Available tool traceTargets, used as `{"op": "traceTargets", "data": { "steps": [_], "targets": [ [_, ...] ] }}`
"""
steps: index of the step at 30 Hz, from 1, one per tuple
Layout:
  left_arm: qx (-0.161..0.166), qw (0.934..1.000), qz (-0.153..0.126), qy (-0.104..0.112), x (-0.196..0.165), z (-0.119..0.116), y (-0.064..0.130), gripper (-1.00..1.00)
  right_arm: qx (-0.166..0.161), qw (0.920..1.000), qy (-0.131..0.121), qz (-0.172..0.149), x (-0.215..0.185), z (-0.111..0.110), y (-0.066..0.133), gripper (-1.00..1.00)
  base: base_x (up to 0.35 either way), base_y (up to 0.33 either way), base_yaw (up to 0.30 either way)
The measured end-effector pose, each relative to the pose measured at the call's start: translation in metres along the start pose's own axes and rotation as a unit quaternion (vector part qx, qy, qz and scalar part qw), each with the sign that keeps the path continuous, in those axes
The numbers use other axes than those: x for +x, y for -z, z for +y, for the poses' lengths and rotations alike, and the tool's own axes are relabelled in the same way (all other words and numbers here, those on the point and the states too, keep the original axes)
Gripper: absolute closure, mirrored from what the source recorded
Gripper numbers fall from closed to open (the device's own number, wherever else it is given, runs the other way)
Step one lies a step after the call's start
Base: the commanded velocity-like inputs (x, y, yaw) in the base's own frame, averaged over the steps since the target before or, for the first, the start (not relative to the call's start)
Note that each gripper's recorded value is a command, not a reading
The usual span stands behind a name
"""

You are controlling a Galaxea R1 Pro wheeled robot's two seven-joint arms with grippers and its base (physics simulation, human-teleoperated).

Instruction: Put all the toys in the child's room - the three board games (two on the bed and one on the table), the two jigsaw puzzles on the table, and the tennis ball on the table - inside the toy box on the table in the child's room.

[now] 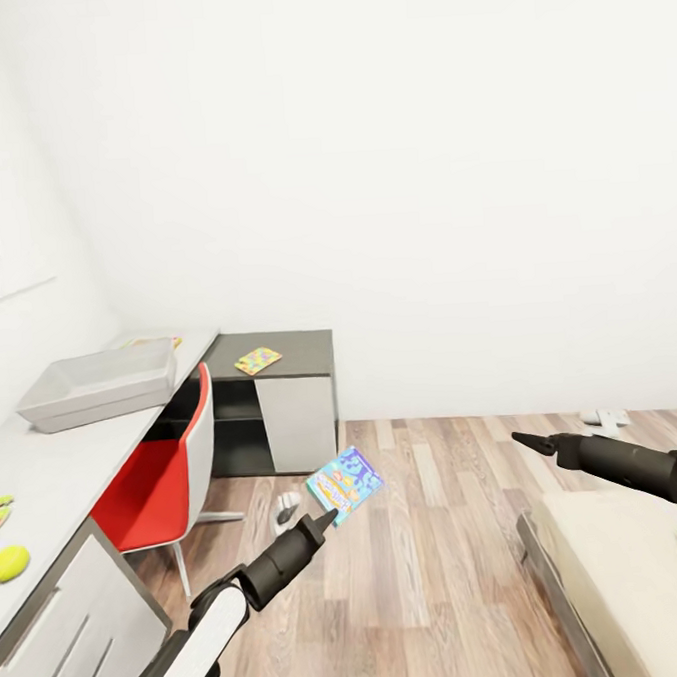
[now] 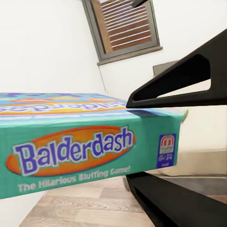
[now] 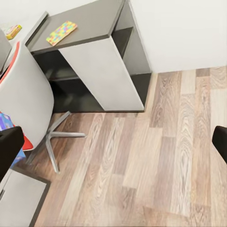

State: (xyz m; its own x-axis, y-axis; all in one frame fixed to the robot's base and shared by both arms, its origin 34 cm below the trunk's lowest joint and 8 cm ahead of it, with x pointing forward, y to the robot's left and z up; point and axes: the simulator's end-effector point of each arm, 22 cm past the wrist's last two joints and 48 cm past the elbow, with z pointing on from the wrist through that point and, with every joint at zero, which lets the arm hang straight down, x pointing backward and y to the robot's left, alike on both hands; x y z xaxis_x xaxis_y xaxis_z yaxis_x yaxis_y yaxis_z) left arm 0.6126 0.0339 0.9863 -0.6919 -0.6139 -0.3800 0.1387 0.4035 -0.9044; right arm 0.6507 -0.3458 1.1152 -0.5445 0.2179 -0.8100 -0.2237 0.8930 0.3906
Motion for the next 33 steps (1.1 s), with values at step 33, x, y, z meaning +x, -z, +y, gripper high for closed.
{"op": "traceTargets", "data": {
  "steps": [33],
  "targets": [
    [0.158, 0.9819, -0.013, -0.105, -0.107, -0.201, -0.031, 1.00, 0.010, 0.9999, 0.002, -0.005, -0.005, -0.008, 0.006, -1.00, 0.340, -0.063, 0.001]
  ]
}}
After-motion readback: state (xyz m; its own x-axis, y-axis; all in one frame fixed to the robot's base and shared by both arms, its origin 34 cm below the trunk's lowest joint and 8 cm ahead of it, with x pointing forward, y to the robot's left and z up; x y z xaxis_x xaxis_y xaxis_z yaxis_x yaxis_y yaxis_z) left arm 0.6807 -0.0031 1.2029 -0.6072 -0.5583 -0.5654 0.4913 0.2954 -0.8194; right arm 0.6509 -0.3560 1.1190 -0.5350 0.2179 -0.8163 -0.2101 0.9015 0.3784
